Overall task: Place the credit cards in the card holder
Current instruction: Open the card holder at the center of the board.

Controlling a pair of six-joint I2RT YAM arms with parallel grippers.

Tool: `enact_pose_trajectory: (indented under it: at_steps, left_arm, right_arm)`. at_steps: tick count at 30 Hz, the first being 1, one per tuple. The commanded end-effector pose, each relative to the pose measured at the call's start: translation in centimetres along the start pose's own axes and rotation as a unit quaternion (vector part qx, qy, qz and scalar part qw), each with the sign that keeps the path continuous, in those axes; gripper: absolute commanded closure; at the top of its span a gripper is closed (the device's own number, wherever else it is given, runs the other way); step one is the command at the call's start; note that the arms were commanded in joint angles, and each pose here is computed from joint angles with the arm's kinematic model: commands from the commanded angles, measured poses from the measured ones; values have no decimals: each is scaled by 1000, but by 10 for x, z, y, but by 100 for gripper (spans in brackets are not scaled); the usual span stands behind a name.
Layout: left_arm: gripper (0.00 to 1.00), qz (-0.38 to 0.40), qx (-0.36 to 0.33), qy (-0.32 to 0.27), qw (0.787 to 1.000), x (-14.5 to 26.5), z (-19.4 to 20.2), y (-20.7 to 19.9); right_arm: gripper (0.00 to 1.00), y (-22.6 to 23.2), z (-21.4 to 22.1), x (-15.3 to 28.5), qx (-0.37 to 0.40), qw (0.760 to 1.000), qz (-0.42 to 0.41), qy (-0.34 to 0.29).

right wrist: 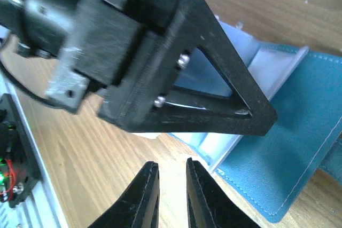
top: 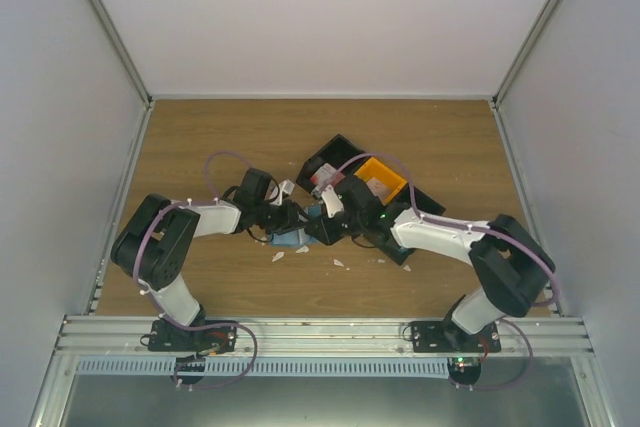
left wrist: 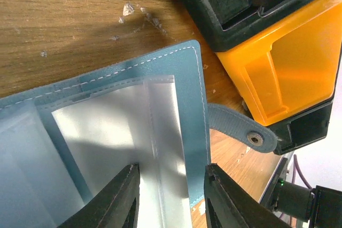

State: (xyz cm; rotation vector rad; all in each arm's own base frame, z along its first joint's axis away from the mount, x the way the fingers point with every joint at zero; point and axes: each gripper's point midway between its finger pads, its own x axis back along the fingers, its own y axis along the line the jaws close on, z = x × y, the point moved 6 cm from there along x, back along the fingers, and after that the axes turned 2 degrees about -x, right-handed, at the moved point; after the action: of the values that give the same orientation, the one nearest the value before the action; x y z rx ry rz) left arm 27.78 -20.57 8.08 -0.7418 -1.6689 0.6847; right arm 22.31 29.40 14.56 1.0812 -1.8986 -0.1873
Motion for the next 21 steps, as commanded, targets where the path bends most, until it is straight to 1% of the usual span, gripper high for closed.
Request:
enact_pose_trajectory:
  at_steps: [1,8,13,15,21]
  left_arm:
    - [64,7,-14,-12,1000,-3,-7,-6]
    - [65,8,-19,-13,1000,1,-7,-10]
    - [64,-3,-28,-23,999,6,-7,-11]
    - [63,-14,-38,-33,999,12,-8,-13]
    - [60,-66,-58,-54,995,32,-4,-13]
  right_arm:
    - [84,-4,3,-18,-4,1000,-8,14]
    - [89,-16,7,-39,-18,1000,1,16]
    - [90,-34,14,-51,-50,998,45,12]
    - [88,-41,17,-52,-66,996,65,11]
    - [79,-50,20,-54,-85,991,104,16]
